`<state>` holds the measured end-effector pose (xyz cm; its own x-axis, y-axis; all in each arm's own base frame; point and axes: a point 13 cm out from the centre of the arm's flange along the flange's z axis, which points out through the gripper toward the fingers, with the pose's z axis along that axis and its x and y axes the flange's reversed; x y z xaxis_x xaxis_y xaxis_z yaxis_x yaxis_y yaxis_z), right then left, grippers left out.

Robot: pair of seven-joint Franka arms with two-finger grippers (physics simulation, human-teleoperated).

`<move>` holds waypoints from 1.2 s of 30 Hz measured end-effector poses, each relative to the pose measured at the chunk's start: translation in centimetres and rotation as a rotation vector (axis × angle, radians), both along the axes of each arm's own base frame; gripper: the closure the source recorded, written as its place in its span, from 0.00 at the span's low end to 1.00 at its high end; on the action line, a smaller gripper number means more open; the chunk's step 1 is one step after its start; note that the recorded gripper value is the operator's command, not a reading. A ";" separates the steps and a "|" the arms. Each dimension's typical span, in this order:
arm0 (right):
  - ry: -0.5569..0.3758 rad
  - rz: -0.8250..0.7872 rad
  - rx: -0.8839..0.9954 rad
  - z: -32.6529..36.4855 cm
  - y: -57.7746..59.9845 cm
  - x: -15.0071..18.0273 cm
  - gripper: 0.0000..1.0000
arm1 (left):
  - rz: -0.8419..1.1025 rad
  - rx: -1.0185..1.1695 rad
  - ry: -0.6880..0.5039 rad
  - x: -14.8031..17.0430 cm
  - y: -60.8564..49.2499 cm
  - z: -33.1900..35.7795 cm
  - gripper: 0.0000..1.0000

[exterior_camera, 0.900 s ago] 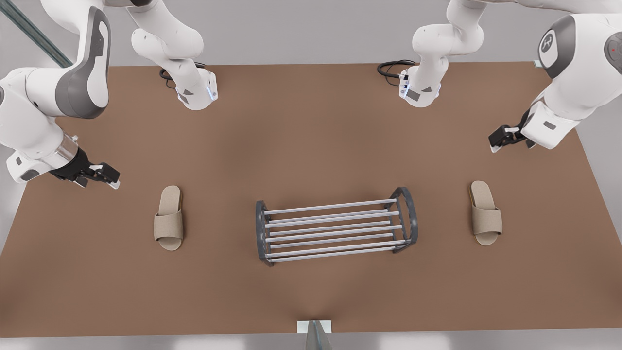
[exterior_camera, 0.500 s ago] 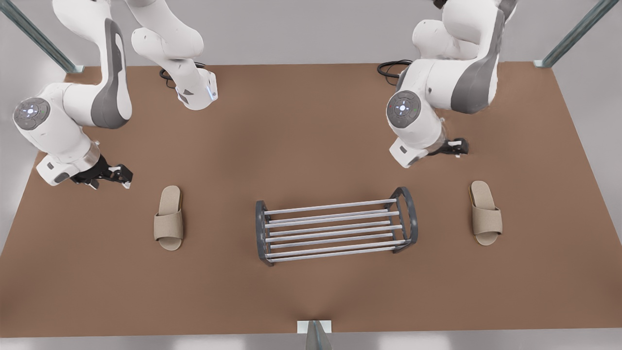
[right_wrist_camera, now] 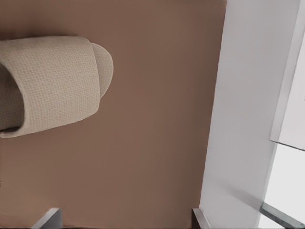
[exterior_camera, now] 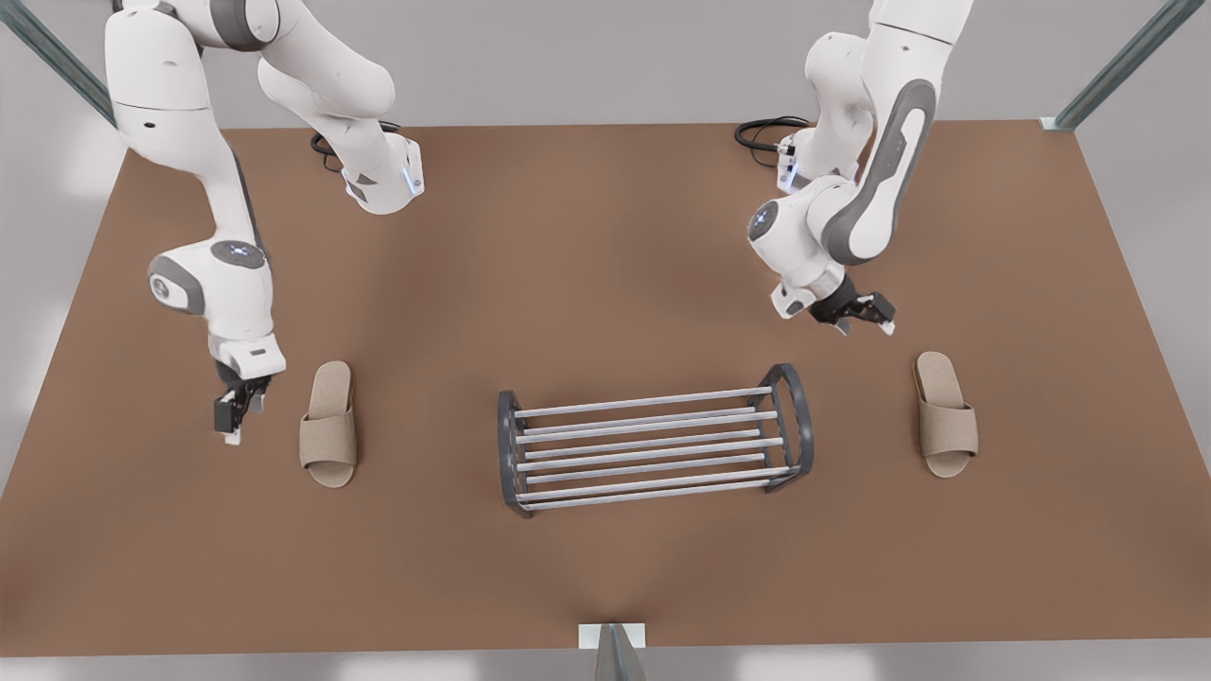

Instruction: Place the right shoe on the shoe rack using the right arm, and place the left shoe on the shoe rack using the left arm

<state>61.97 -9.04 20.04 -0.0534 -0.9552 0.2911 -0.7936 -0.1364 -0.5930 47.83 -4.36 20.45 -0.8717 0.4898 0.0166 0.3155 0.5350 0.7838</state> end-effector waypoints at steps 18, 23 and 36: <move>-0.185 -0.064 0.014 -10.1 4.2 -11.9 0.00 | 0.339 -0.639 -0.561 6.4 9.4 -8.3 0.00; -0.333 -0.140 0.112 -9.3 3.5 -10.2 0.00 | 0.372 -0.669 -0.634 6.7 11.0 -10.6 0.00; -0.500 -0.326 0.394 -10.6 4.3 -5.4 0.00 | 0.313 -0.753 -0.710 10.6 14.4 -11.6 0.00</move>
<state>56.54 -4.77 9.41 -0.3911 -0.8970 -0.2060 -0.3778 0.3606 -0.8528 58.40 9.99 8.84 -0.6518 -0.0832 -0.7538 -0.3157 0.9335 0.1699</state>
